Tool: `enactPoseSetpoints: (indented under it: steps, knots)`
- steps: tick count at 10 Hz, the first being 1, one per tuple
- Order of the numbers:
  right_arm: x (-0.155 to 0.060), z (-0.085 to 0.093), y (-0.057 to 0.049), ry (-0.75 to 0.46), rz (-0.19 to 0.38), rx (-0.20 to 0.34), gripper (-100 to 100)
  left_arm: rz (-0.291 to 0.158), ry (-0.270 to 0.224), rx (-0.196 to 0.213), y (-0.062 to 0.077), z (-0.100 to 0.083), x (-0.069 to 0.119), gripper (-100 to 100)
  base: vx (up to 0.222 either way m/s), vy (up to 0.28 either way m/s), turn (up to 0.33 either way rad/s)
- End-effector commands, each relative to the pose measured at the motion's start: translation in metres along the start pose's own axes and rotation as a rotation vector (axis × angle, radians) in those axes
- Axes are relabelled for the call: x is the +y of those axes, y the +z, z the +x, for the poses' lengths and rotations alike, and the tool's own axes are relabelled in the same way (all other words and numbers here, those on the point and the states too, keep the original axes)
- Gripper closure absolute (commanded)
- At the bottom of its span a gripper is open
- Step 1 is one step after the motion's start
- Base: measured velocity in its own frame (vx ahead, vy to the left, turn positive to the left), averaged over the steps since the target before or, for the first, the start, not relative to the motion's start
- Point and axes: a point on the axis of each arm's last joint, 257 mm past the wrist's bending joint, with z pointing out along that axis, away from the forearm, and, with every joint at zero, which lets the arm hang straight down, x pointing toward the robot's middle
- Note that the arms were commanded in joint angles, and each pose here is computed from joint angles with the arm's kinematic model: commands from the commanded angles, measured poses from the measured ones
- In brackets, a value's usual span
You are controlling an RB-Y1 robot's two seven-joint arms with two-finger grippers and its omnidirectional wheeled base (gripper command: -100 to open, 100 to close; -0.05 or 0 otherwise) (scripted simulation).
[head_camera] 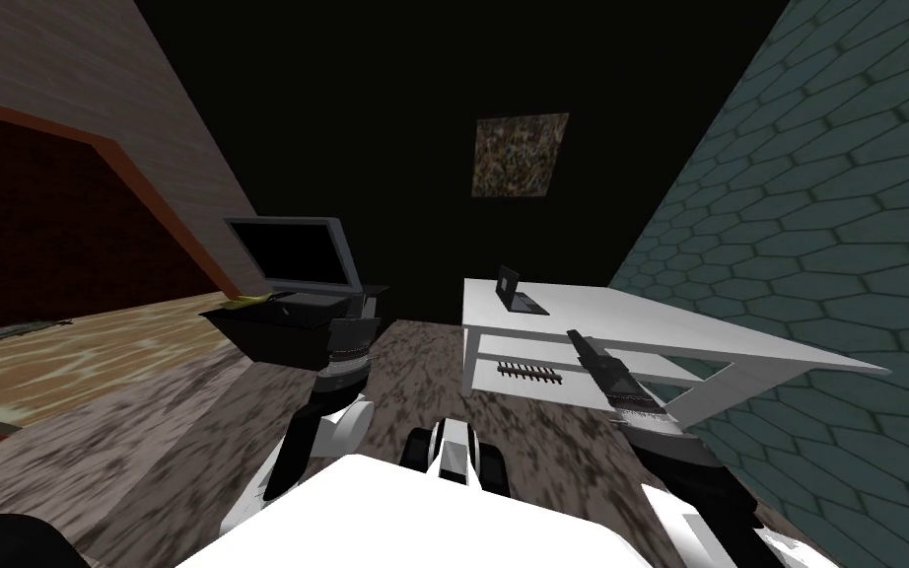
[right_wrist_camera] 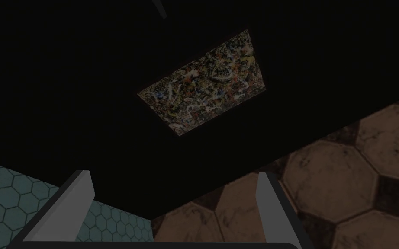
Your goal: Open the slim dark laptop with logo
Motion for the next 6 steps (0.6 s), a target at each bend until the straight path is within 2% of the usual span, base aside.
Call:
enactPoseSetpoints:
  steps: [1,6]
  knots:
    - [-0.023,-0.007,-0.008,-0.193,0.017,0.062,-100,0.0,0.0,0.0,0.0,0.0,0.0,0,-0.034,0.104,0.105]
    - [-0.077,-0.022,-0.025,-0.545,0.055,0.205,-100,0.0,0.0,0.0,0.0,0.0,0.0,0,0.008,0.111,0.115]
